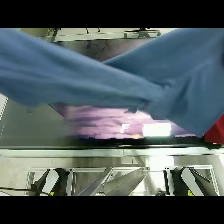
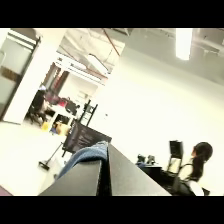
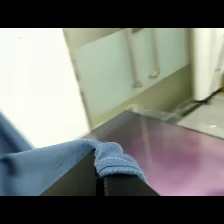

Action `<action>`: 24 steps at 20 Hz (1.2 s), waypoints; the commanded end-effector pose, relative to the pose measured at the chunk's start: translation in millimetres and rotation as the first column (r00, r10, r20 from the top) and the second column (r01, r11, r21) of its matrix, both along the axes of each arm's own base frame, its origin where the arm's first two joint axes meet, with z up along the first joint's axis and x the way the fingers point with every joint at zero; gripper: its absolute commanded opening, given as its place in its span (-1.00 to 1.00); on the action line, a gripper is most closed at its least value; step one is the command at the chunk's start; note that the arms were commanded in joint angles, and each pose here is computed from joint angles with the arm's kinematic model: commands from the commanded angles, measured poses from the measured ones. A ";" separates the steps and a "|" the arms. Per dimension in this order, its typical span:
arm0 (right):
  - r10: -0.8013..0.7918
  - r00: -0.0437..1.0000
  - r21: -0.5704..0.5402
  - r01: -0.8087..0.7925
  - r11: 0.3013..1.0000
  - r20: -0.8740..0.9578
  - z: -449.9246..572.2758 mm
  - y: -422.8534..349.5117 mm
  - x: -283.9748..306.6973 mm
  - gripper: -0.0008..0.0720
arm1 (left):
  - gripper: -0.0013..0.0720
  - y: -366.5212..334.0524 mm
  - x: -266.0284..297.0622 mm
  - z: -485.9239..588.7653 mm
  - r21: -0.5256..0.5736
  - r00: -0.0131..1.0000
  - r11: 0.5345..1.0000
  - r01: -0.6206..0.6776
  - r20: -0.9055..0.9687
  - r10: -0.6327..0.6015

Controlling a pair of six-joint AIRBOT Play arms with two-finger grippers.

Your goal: Fold the shirts.

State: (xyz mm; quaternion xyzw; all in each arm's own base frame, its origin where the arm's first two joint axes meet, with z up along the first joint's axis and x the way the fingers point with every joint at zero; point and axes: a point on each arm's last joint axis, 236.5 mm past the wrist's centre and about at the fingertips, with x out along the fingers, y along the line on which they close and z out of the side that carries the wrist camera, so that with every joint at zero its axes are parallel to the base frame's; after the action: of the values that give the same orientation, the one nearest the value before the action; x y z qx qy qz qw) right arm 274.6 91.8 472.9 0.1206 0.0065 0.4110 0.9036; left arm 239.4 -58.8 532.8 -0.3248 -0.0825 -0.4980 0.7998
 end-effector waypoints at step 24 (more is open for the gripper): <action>-0.046 0.542 -0.001 0.083 0.997 -0.839 -405.2 -51.4 240.3 0.31 | 0.73 36.7 273.5 -466.4 0.238 0.452 0.911 0.336 -0.890 0.066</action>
State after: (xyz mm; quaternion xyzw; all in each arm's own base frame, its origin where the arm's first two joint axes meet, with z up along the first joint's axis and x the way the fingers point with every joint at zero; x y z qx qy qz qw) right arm 547.7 63.7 43.6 0.3125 0.4051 0.2417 0.8245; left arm 537.8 -33.8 47.8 -0.3824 0.4258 -0.3137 0.7577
